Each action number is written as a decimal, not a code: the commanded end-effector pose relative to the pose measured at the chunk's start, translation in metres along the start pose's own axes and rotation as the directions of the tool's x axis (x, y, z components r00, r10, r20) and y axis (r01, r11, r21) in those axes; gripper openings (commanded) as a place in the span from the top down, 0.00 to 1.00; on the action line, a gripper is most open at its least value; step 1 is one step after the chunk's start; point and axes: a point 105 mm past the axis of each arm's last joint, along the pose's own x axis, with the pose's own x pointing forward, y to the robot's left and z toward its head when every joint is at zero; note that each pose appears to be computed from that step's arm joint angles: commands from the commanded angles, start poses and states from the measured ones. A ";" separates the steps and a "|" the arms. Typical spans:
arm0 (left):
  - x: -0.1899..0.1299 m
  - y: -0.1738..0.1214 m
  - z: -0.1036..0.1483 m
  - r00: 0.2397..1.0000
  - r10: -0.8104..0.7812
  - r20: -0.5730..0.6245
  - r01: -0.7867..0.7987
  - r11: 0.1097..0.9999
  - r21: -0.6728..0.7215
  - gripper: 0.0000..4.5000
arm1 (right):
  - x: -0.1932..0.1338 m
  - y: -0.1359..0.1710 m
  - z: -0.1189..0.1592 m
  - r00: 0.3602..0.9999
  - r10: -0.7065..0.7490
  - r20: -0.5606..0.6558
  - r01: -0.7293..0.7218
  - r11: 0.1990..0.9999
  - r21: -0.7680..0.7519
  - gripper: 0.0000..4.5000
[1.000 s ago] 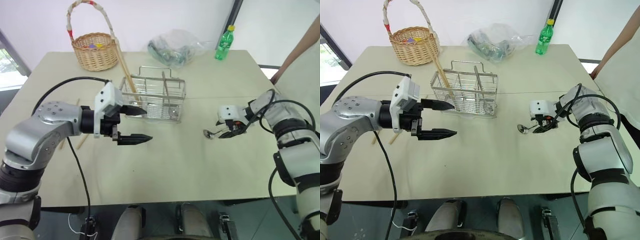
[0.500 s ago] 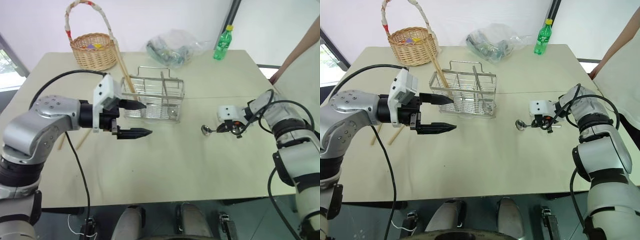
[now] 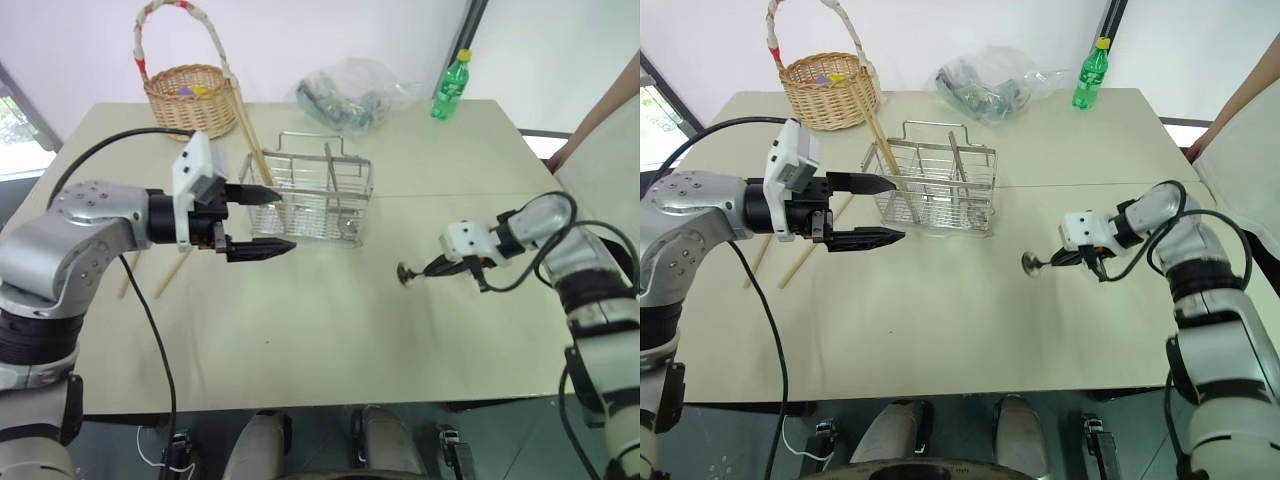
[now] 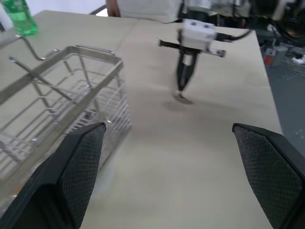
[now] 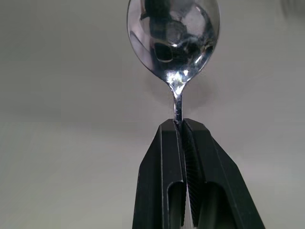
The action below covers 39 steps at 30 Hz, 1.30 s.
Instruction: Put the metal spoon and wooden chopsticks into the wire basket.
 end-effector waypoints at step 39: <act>-0.019 0.031 0.027 0.979 0.180 0.095 -0.187 0.980 0.071 0.00 | 0.005 -0.134 0.152 0.402 -0.842 0.359 0.473 0.527 0.706 0.20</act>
